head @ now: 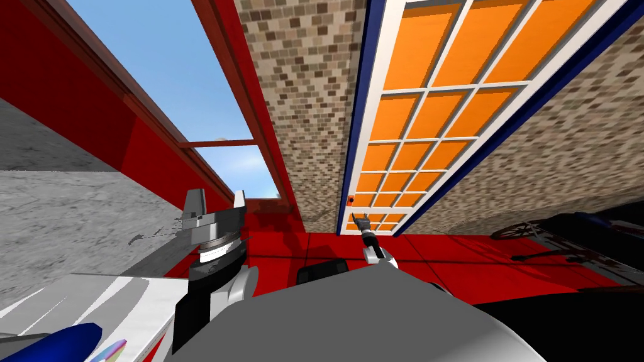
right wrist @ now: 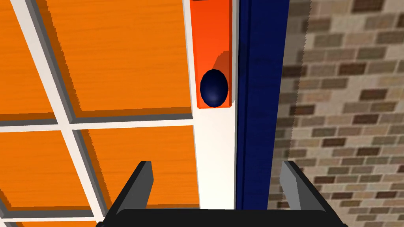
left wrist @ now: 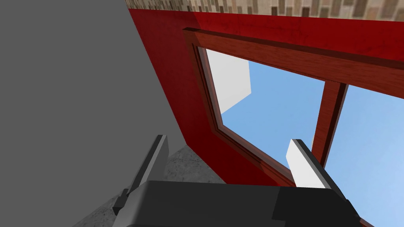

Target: Pull the door open

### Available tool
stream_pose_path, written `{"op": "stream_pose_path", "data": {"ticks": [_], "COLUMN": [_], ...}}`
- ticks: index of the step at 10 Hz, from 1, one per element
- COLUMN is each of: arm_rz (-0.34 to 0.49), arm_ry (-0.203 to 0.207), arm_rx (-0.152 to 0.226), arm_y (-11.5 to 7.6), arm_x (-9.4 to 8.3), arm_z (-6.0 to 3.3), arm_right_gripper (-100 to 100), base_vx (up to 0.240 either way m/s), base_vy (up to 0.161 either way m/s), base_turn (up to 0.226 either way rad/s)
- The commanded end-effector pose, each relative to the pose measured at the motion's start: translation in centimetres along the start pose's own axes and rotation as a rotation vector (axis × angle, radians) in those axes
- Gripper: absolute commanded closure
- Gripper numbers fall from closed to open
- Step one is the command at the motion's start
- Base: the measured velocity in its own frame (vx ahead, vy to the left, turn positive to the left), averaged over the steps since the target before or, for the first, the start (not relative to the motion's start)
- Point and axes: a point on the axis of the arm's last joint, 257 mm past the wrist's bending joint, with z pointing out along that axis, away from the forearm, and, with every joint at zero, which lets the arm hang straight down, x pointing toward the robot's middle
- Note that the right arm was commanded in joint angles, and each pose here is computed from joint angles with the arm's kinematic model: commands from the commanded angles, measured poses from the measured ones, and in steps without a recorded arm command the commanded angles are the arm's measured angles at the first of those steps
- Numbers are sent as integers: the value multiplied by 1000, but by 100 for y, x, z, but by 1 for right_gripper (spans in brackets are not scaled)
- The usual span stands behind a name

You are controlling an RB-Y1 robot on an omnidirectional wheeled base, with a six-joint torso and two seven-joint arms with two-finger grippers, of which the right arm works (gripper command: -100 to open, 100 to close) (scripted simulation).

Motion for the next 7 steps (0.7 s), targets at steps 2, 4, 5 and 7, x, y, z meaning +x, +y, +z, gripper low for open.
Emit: {"op": "stream_pose_path", "data": {"ticks": [2, 4, 5, 7], "arm_rz": [-29, -25, -25, -25], "arm_ry": [14, 13, 13, 14], "arm_rx": [4, 15, 18, 35], "arm_y": [-25, -100, -126, -244], "arm_x": [61, 52, 52, 56], "arm_z": [-8, -23, -30, -61], "arm_right_gripper": [-100, -100, -100, -100], "base_vx": [69, 68, 175, 190], "base_vy": [-4, -4, -37, -21], "base_turn": [27, 45, 67, 73]}}
